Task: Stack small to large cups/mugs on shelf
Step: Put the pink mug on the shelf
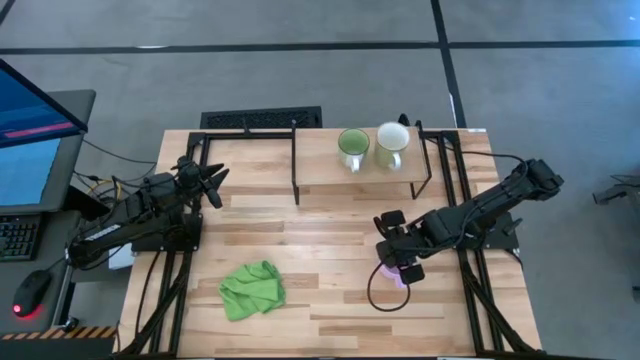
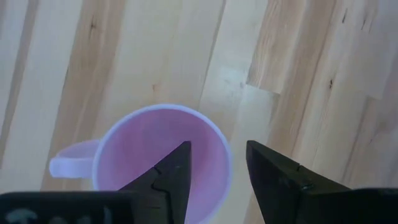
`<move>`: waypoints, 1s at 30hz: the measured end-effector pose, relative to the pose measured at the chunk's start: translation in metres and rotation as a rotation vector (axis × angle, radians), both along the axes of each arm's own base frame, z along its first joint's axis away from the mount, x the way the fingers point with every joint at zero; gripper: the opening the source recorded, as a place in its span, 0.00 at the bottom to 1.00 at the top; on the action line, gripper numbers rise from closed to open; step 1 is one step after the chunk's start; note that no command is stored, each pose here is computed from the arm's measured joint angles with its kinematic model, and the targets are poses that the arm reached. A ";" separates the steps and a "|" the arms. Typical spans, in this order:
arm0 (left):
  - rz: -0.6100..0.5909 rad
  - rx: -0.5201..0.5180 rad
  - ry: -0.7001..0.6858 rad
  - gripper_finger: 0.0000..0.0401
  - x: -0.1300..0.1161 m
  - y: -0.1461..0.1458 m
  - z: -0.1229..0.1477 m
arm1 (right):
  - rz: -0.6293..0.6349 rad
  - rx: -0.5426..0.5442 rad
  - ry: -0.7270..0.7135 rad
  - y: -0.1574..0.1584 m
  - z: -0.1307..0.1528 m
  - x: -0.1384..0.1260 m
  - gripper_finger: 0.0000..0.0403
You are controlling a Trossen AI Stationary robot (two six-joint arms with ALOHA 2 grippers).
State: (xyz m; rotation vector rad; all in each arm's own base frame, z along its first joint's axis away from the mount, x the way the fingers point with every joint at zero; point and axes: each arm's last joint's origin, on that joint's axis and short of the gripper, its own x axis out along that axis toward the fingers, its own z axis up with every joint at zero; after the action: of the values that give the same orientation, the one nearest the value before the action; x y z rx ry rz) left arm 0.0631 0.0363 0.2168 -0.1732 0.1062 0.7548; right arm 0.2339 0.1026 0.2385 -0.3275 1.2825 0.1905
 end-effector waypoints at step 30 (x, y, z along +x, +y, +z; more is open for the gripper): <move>0.000 0.000 0.000 0.27 0.000 0.000 0.000 | 0.025 -0.003 0.053 0.004 -0.015 0.009 0.43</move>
State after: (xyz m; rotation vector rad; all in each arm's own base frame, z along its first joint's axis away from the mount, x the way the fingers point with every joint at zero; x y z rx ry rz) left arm 0.0631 0.0363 0.2168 -0.1731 0.1066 0.7546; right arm 0.2434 0.1069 0.2231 -0.3430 1.3317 0.2205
